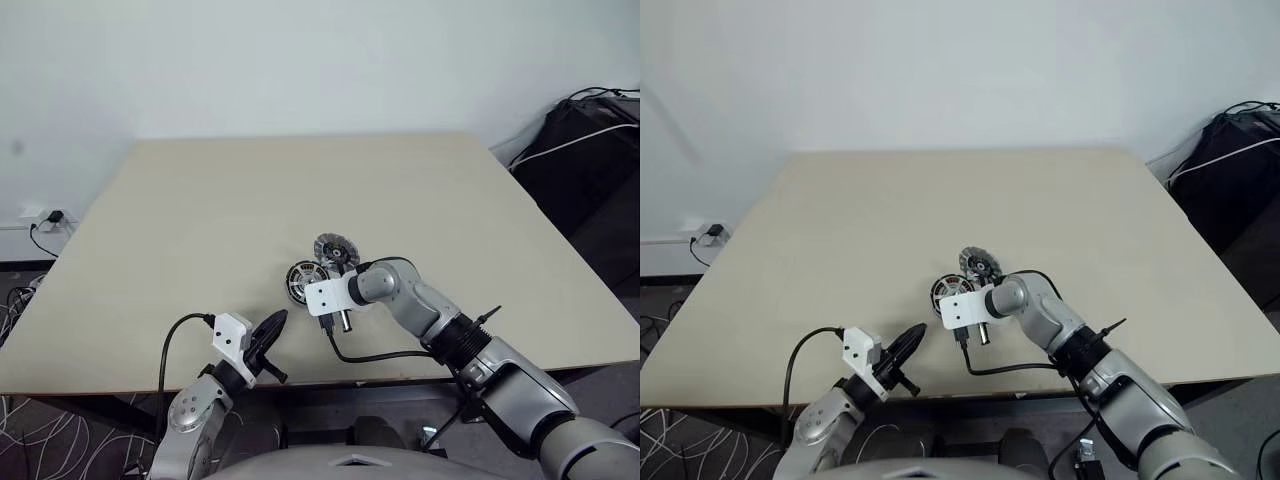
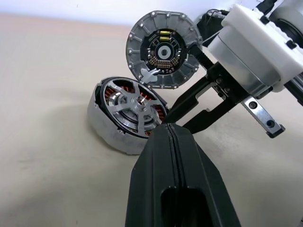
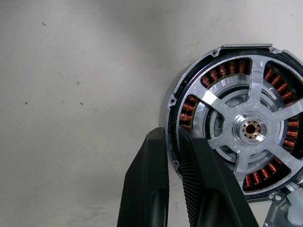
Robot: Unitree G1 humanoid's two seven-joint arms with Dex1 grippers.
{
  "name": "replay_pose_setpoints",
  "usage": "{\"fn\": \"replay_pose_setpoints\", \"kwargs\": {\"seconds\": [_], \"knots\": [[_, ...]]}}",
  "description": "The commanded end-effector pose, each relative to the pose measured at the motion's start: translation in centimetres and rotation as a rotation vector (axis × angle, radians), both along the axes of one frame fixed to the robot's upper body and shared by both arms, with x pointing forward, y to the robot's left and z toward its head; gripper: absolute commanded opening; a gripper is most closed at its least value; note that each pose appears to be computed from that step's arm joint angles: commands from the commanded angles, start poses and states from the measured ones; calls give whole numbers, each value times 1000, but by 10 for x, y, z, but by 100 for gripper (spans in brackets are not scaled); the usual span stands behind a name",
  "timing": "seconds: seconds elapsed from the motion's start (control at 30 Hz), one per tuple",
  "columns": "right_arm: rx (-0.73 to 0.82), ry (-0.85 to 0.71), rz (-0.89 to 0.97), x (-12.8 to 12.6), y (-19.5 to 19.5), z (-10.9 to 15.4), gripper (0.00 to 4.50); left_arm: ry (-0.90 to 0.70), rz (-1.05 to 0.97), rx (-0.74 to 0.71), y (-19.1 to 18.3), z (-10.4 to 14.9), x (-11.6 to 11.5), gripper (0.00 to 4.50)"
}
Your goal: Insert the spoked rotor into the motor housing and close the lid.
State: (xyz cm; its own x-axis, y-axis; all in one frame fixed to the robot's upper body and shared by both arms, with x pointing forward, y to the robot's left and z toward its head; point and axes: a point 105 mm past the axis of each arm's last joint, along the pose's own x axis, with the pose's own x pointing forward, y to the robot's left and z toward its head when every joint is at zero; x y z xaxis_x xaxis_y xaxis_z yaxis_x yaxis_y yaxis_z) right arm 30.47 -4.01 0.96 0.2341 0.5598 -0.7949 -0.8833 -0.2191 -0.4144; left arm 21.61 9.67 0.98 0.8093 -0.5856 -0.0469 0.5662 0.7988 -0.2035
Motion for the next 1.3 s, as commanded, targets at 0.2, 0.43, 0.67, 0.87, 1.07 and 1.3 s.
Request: {"fn": "replay_pose_setpoints", "kwargs": {"seconds": [0.2, 0.43, 0.67, 0.87, 1.07, 1.3], "knots": [[136, -50, -183, 15, -11, 31, 12, -24, -6, -17, -3, 8, 3, 0], [176, 33, -340, -1, -38, 43, 12, -19, -16, -22, -5, 8, 4, 0], [204, 119, -442, -16, -57, 57, 12, -10, -34, -27, -7, 6, 5, 0], [211, 131, -469, -20, -61, 63, 12, -3, -40, -33, -8, 3, 6, 0], [205, 233, -435, -36, -55, 62, 12, -1, -46, -34, -8, 2, 6, 0], [295, 296, -532, -30, -30, 57, 12, 9, -51, -38, -8, 0, 5, 0]]}}
